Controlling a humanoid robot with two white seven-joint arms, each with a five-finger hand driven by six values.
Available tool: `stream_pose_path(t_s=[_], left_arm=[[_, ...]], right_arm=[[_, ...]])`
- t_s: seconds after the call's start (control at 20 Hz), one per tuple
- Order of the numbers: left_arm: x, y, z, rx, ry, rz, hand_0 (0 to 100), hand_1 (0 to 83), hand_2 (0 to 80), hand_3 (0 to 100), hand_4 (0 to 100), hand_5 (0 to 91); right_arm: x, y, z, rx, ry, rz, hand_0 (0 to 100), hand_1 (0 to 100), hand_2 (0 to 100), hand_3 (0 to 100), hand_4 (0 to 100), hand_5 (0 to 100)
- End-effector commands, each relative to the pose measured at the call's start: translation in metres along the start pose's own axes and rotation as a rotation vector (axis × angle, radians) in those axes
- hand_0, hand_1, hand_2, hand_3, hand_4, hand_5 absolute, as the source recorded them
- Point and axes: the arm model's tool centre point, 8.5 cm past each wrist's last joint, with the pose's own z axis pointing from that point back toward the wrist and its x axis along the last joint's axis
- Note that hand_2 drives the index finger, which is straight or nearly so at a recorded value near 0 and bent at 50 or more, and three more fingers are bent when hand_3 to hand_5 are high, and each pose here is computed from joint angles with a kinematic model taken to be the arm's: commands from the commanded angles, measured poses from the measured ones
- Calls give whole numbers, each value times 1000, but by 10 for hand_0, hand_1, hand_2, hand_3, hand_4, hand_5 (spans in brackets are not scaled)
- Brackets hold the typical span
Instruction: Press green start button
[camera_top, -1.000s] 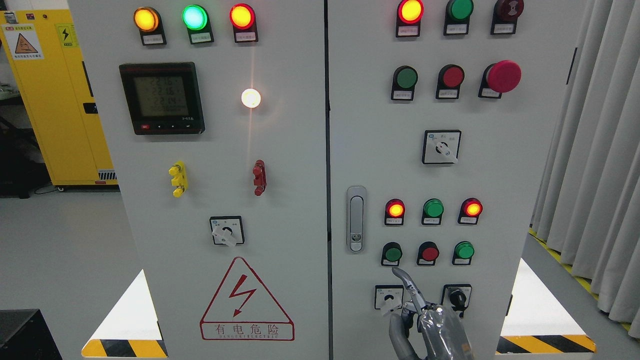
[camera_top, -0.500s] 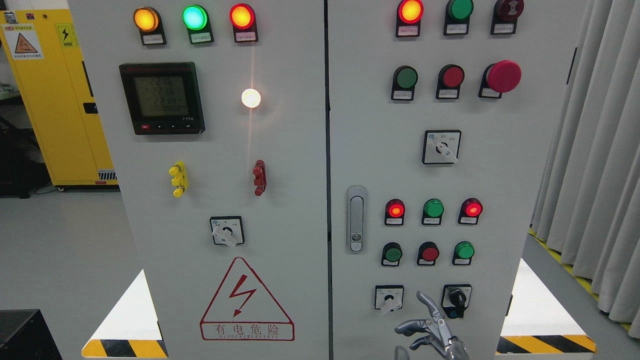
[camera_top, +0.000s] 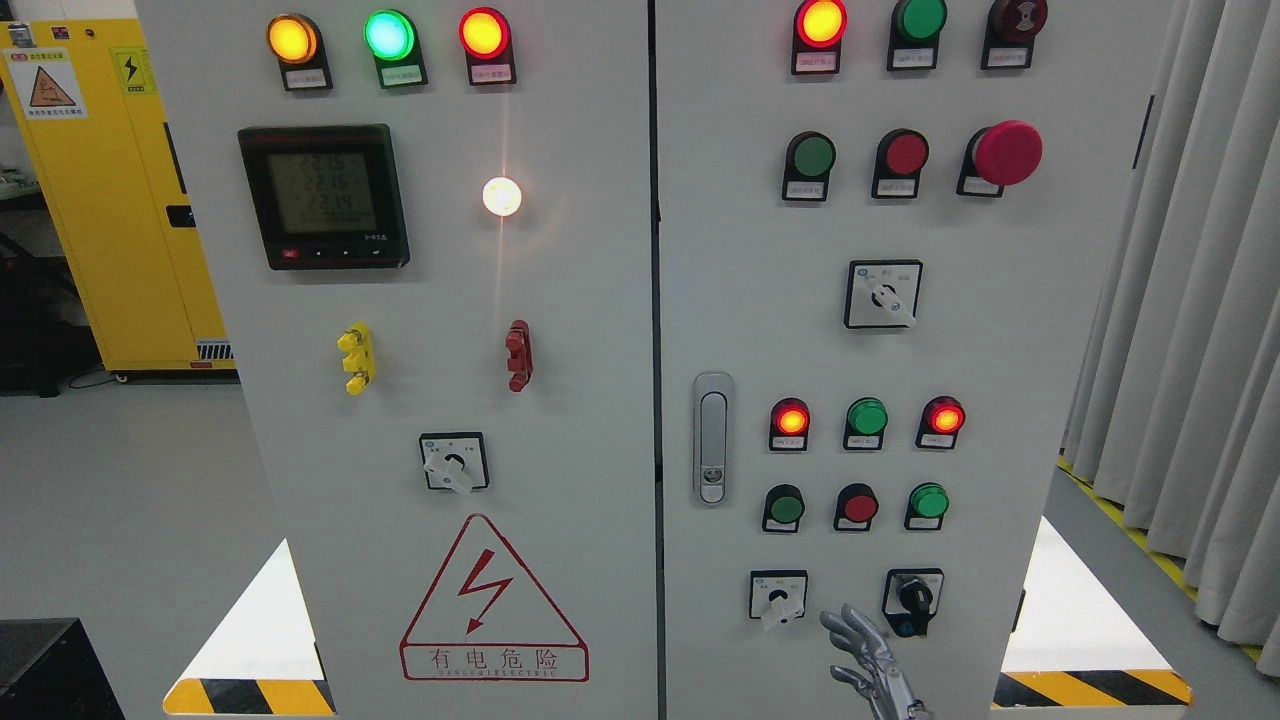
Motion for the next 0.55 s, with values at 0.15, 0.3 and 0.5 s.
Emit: stream_pose_path(t_s=[0.15,0.3,0.5], left_arm=[[0,0,0,0,0,0,120,556,0,0,0,0],[0,0,0,0,-2,0,120,556,0,0,0,0],[0,0,0,0,-2,0,120,556,0,0,0,0]], right_arm=[[14,5,-3,-14,-34,-30,429,644,0,144,145,109],[15,4,-5,-16,-38,-27,411,651,0,144,144,108],[18,4,-6,-17,-47,-24,384,667,0,143,142,108]])
